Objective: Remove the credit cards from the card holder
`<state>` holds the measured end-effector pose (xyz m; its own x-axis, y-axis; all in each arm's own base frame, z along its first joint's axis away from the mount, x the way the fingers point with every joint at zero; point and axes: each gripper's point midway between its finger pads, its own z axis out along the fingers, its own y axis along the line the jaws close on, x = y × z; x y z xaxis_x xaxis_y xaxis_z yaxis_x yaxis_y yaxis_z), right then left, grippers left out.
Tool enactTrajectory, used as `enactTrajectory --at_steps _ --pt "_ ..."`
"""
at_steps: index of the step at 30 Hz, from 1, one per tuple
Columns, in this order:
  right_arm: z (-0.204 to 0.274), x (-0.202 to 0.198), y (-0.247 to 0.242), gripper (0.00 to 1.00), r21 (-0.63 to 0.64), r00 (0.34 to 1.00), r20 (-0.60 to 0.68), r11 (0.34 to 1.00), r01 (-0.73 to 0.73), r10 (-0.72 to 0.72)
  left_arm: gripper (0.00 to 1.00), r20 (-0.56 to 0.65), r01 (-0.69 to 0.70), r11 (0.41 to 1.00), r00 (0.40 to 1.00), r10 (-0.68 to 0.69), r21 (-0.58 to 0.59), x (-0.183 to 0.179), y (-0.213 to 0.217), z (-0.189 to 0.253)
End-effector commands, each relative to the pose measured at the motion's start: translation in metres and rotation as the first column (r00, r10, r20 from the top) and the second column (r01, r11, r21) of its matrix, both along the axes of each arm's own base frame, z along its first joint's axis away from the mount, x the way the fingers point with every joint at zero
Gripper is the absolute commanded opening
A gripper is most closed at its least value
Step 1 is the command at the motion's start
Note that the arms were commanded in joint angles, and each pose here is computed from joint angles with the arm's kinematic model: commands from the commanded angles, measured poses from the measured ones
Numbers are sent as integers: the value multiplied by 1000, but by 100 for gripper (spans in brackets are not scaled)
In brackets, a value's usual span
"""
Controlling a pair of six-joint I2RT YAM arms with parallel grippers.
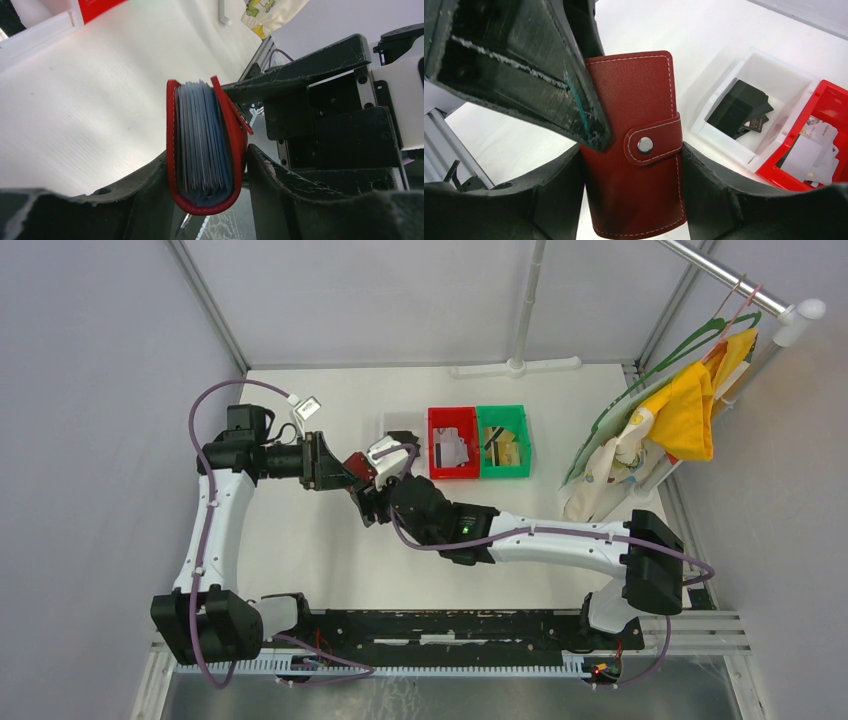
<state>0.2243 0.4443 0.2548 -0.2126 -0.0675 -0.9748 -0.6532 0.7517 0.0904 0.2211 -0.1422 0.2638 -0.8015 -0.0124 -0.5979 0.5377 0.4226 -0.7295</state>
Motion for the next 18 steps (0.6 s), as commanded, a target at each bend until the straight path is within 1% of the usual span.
enactTrajectory --at_steps 1,2,3,5,6,8,10,12,15,18 --pt "48 13 2 69 107 996 63 993 52 -59 54 49 44 999 998 -43 -9 -12 -2 13" --pt "48 12 4 71 106 997 61 994 39 -46 49 54 45 999 998 -45 -6 -13 -2 13" --pt "48 10 7 74 107 998 59 994 25 -32 39 59 45 999 997 -45 -3 -13 -2 13" --pt "49 4 15 83 114 998 51 993 -27 21 24 69 45 999 997 -45 1 -11 -2 15" --pt "48 0 18 87 115 998 42 992 -57 52 18 74 48 999 996 -48 3 -11 -2 16" --pt "50 -7 21 93 124 991 19 983 -133 131 10 95 62 998 994 -62 13 -13 -1 17" --pt "51 -13 16 98 164 975 -16 963 -216 221 6 117 76 997 990 -79 28 -15 -1 19" --pt "54 -18 5 98 229 948 -43 927 -297 315 2 145 93 995 985 -98 42 -16 0 20" --pt "51 -14 -19 98 307 904 -102 878 -368 414 2 179 126 991 975 -132 45 -21 0 23" --pt "49 -16 -37 98 357 848 -130 822 -443 514 2 209 161 987 964 -164 30 -29 -3 29"
